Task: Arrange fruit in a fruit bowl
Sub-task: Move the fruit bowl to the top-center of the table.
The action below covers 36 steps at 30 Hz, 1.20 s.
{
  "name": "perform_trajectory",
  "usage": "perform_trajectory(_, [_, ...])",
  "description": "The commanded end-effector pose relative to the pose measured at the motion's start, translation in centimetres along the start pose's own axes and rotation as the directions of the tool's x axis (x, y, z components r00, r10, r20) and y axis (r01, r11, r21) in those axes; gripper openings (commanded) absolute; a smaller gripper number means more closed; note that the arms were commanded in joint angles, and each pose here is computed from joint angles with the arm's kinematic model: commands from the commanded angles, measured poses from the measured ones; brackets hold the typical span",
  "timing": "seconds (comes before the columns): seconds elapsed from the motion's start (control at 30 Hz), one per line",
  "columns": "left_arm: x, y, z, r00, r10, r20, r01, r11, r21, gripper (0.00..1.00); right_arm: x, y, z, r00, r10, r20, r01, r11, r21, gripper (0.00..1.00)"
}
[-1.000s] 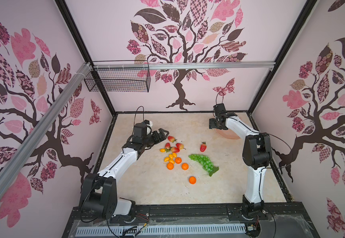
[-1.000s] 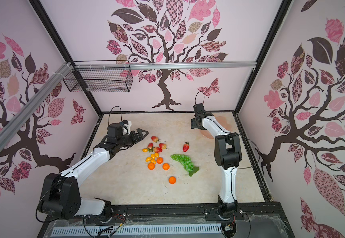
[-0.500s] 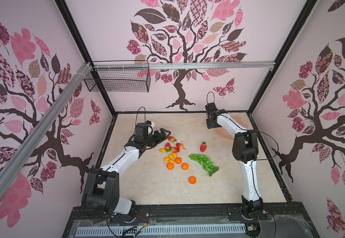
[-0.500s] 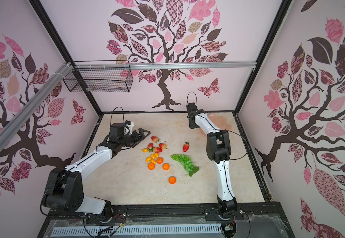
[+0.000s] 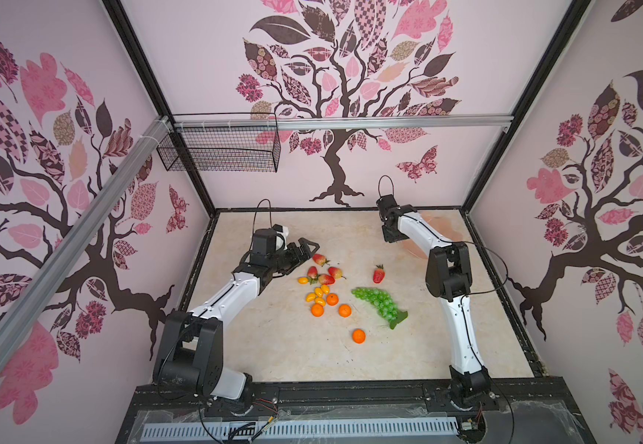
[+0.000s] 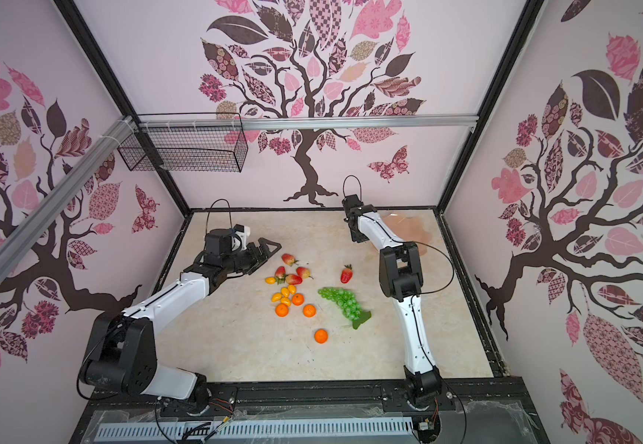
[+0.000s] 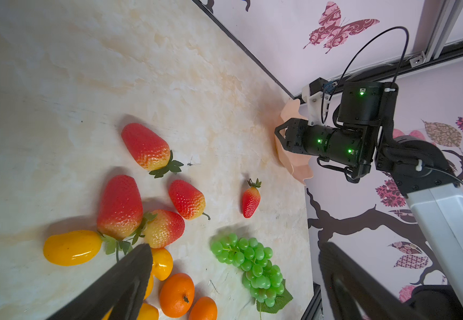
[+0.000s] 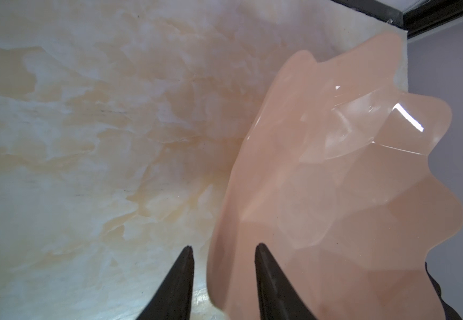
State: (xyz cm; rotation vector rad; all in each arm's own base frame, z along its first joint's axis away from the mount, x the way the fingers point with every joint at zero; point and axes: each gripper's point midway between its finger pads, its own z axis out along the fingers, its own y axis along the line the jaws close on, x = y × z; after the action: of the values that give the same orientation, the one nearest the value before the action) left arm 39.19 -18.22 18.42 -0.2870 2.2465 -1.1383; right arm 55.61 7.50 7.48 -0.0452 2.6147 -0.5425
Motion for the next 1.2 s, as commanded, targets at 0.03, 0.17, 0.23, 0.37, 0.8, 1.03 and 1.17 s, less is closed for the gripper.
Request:
perform_trajectory(0.03, [-1.3,-0.9,0.0,1.0,0.014,0.023,-0.014,1.0,0.027,0.98,-0.2,-0.1,0.4,1.0,-0.015,-0.01,0.015,0.999,0.031,0.34])
perform_trajectory(0.17, [-1.3,-0.9,-0.1,1.0,0.013,0.024,-0.014,1.0,0.028,0.98,0.1,0.1,1.2,0.999,-0.026,-0.021,0.026,0.999,0.039,0.3])
perform_trajectory(0.23, [-1.3,-0.6,-0.1,1.0,0.008,0.025,-0.008,1.0,0.023,0.98,0.3,0.3,1.6,0.999,-0.033,-0.03,0.035,0.998,0.043,0.27])
perform_trajectory(0.37, [-1.4,-0.3,-0.1,1.0,-0.009,0.027,0.008,1.0,0.018,0.98,0.2,0.3,1.7,0.999,-0.038,-0.03,0.039,0.998,0.045,0.25])
perform_trajectory(0.8, [-1.5,-0.2,-0.5,0.999,-0.009,0.033,0.008,1.0,0.022,0.98,-0.1,0.3,1.5,0.999,-0.041,-0.026,0.042,0.998,0.043,0.14])
perform_trajectory(1.03, [-1.5,-0.4,-1.0,0.999,-0.008,0.038,0.007,1.0,0.018,0.98,-0.4,0.0,0.6,0.999,-0.034,-0.013,0.035,0.999,0.04,0.09])
perform_trajectory(1.17, [-1.4,0.0,-1.6,0.999,-0.008,0.052,0.008,1.0,-0.005,0.98,-0.9,-0.2,-1.0,0.999,-0.029,0.017,0.028,0.999,0.034,0.06])
